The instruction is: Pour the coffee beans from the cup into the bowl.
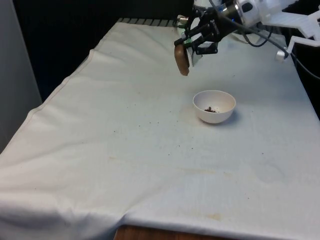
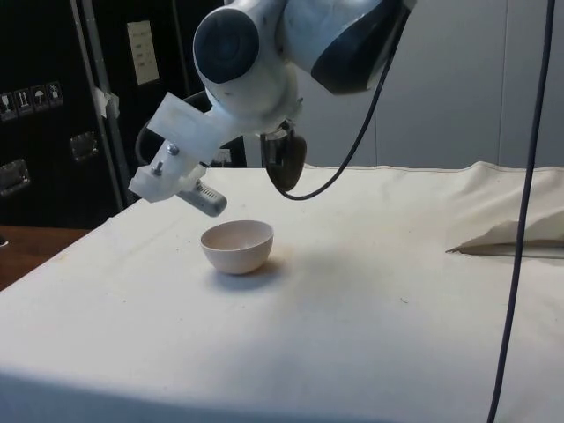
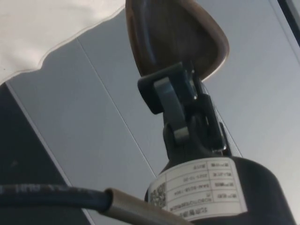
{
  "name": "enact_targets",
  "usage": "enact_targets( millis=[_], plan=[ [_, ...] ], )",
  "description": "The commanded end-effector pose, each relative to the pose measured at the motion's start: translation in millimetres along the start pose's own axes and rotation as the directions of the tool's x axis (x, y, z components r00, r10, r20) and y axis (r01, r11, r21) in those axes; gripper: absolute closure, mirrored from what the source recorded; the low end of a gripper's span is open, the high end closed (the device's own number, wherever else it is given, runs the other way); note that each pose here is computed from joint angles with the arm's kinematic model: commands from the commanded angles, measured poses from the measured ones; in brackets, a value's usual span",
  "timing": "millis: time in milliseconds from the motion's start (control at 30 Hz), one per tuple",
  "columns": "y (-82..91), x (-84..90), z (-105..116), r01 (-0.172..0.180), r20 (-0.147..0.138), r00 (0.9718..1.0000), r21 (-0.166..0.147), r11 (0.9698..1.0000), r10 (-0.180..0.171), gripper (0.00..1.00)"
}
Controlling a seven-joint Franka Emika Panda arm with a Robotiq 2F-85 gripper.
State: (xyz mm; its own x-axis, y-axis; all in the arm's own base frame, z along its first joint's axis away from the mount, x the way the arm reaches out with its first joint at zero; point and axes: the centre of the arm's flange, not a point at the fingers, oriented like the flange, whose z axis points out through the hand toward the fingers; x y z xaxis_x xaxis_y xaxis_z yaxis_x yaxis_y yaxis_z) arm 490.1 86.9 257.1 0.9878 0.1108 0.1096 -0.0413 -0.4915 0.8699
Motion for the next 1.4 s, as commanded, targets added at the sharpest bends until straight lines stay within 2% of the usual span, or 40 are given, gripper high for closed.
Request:
enact_targets(
  millis=[0,33,133,367,567,600,633,867,900,933,967,1133,1167,1200,1233,1367],
  plan=[
    [0.7,0.4,1.9,-0.002,0.0,1.0,0.005,1.0,0.002,0.96],
    [3.8,-0.7,6.2,0.0,0.003,1.0,0.035,0.9994,0.0,0.96],
    [6.9,-0.9,14.1,-0.006,0.005,1.0,0.052,0.9986,0.006,0.96],
    [10.3,-0.9,26.3,-0.013,0.012,0.9999,0.078,0.9969,0.012,0.96],
    [14.7,-0.5,41.9,-0.025,0.022,0.9995,0.108,0.9939,0.023,0.96],
    [12.7,0.5,40.7,-0.027,0.023,0.9994,0.086,0.9959,0.025,0.96],
    [15.5,-0.6,45.7,-0.027,0.024,0.9994,0.116,0.9929,0.024,0.96],
    [20.1,-0.8,60.7,-0.037,0.034,0.9989,0.142,0.9892,0.033,0.96],
    [18.2,-0.2,60.4,-0.04,0.037,0.9987,0.125,0.9914,0.036,0.96],
    [20.4,-1.1,63.2,-0.039,0.036,0.9988,0.147,0.9883,0.034,0.96],
    [21.9,-1.4,67.7,-0.042,0.039,0.9986,0.156,0.9869,0.036,0.96],
    [24.9,-1.7,78.3,-0.05,0.044,0.9981,0.179,0.9827,0.042,0.96],
    [26.4,-2.2,82.7,-0.053,0.047,0.9979,0.187,0.9808,0.045,0.96],
    [24.8,-1.2,80.4,-0.055,0.047,0.9978,0.166,0.9845,0.047,0.96],
    [26.7,-2.1,84.5,-0.054,0.048,0.9978,0.192,0.9799,0.046,0.96],
    [29.9,-2.5,92.0,-0.061,0.053,0.9973,0.208,0.9763,0.051,0.96]
  ],
)
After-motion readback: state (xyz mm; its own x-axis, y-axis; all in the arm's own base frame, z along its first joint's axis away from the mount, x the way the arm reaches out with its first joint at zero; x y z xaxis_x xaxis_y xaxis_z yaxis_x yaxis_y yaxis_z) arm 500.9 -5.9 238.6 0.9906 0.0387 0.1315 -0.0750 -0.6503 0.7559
